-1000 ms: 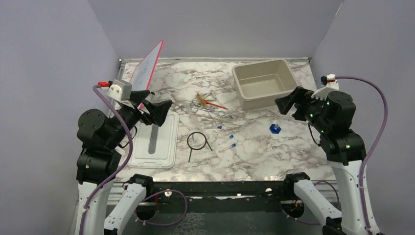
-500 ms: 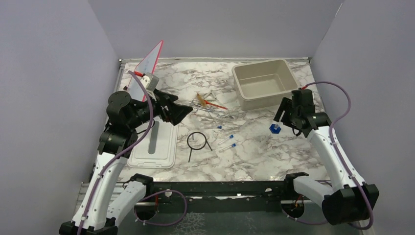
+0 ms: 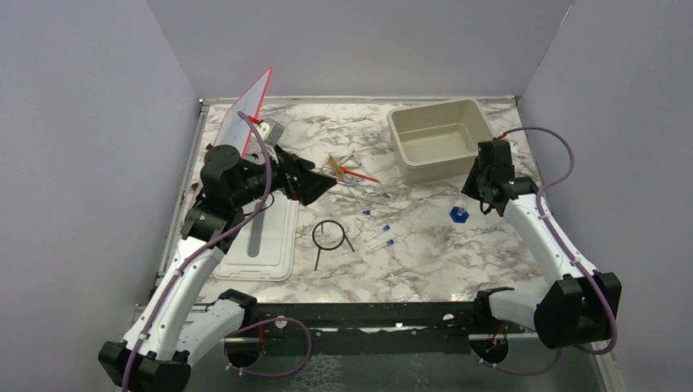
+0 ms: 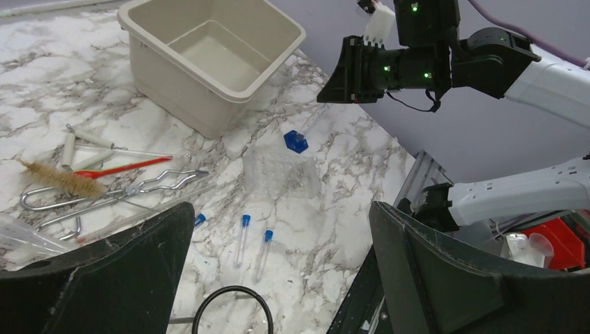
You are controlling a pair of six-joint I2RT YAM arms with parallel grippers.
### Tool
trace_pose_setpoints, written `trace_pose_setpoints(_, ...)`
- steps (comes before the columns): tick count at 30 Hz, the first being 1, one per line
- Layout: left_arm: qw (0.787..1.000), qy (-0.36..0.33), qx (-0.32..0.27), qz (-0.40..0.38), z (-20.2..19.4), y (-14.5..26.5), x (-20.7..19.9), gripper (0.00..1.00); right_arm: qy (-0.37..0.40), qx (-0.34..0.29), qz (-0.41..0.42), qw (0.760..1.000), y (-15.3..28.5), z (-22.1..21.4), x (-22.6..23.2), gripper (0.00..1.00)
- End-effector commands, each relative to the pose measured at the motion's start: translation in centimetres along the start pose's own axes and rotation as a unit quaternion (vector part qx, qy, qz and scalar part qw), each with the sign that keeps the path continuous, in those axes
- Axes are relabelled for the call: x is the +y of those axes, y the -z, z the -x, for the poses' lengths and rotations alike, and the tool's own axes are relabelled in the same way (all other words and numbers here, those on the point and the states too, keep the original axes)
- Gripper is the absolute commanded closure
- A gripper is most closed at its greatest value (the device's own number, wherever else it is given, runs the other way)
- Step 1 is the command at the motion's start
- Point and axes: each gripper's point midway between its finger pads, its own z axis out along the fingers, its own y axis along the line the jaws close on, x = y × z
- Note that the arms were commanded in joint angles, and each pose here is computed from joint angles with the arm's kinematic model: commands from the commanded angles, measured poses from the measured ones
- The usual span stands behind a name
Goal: Organize the chemistry lab equipment
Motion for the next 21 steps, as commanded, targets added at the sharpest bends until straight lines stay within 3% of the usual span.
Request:
trace_pose_setpoints(1, 1.0, 0.008, -0.001, 0.0, -0.5, -1.5, 0.4, 0.01, 0.012, -0.03, 0.004, 0.999, -0.4, 1.6, 0.5, 0.69)
trace_pose_setpoints(4, 1.0, 0.016, 0.01, -0.004, -1.4, -2.6, 0.5, 0.01, 0.014, -0.028, 0.021, 0.999, 0.3, 1.9, 1.1, 0.75)
trace_pose_setpoints(13, 0.999, -0.012, 0.033, -0.033, -3.6, -8.3, -1.0, 0.02, 0.026, -0.058, 0.16, 0.985, 7.8, 5.7, 5.0, 0.75)
trace_pose_setpoints(17, 0.998, -0.028, 0.038, -0.041, -4.4, -11.3, -1.8, 0.02, 0.045, -0.058, 0.238, 0.969, 10.7, 5.6, 7.0, 0.75)
trace_pose_setpoints(21, 0.995, -0.053, 0.047, -0.072, -5.9, -14.1, -3.1, 0.03, 0.075, -0.029, 0.359, 0.93, 13.6, 4.0, 10.3, 0.75)
